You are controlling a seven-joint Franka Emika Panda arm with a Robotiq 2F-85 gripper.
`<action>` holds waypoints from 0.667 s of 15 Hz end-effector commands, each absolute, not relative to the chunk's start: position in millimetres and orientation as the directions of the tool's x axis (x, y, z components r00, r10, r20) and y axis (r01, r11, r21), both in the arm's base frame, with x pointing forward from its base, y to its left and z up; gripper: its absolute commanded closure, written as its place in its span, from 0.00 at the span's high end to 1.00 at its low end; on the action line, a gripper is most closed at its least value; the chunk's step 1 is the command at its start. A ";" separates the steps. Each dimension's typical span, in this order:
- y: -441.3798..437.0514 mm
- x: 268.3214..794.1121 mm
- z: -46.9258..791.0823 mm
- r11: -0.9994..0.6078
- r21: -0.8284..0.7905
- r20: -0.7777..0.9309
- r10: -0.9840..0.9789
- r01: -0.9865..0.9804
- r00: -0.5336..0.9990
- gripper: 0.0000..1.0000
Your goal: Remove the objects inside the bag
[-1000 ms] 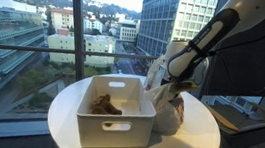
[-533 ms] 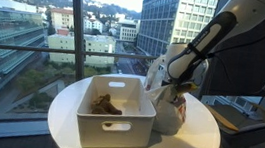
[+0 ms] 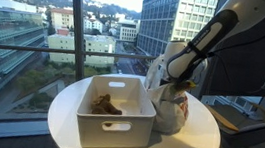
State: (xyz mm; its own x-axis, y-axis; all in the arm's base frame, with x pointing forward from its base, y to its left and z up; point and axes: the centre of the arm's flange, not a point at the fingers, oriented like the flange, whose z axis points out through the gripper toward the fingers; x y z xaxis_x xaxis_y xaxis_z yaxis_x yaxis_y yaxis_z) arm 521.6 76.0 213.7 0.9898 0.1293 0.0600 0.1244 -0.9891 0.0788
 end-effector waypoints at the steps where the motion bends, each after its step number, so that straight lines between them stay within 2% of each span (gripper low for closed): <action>1: 89.6 515.0 241.4 -0.977 0.197 0.130 0.113 0.086 0.985 0.01; 7: 115.3 504.7 287.8 -0.955 0.297 0.225 0.090 0.020 0.970 0.04; 10: 121.3 504.9 318.5 -0.976 0.218 0.233 0.027 -0.025 0.972 0.04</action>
